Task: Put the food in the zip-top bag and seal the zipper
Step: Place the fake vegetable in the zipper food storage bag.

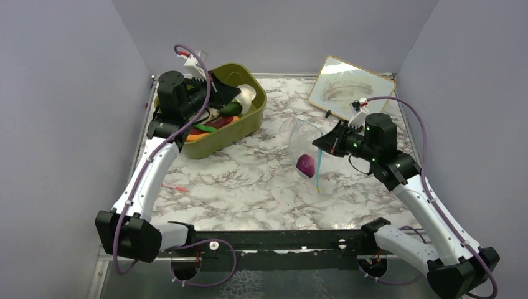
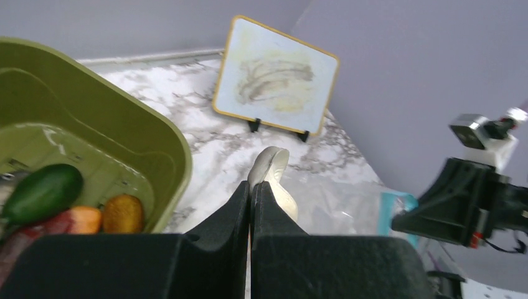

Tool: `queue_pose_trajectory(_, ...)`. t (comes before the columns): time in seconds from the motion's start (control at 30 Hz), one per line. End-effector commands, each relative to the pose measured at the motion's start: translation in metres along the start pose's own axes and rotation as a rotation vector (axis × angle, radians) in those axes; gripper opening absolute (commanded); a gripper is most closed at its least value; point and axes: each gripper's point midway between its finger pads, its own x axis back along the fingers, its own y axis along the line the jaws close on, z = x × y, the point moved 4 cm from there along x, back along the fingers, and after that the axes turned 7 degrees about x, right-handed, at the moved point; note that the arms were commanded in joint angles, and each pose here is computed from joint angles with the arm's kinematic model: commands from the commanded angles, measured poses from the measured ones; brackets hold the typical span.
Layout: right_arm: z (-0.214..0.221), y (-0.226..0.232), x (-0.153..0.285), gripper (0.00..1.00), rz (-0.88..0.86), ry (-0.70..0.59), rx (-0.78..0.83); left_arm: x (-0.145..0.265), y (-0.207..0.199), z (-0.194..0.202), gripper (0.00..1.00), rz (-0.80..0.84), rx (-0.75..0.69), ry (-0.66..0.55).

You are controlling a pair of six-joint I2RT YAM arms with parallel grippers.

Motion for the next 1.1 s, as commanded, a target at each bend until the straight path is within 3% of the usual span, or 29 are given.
queue_pose_trajectory(0.0, -0.008, 0.005, -0.011, 0.01, -0.045, -0.022, -0.042, 0.016, -0.036, 0.007, 0.0, 0.192, 0.123, 0.004)
queue_pose_trajectory(0.57, -0.017, -0.013, -0.052, 0.01, 0.058, -0.026, -0.232, 0.002, -0.063, 0.049, 0.0, 0.393, 0.356, 0.155)
queue_pose_trajectory(0.8, -0.017, -0.008, -0.06, 0.01, 0.01, -0.018, -0.273, -0.017, -0.102, 0.084, 0.0, 0.467, 0.357, 0.244)
queue_pose_trajectory(1.07, -0.023, -0.005, -0.057, 0.01, 0.01, -0.042, -0.256, -0.031, -0.097, 0.106, 0.0, 0.443, 0.341, 0.273)
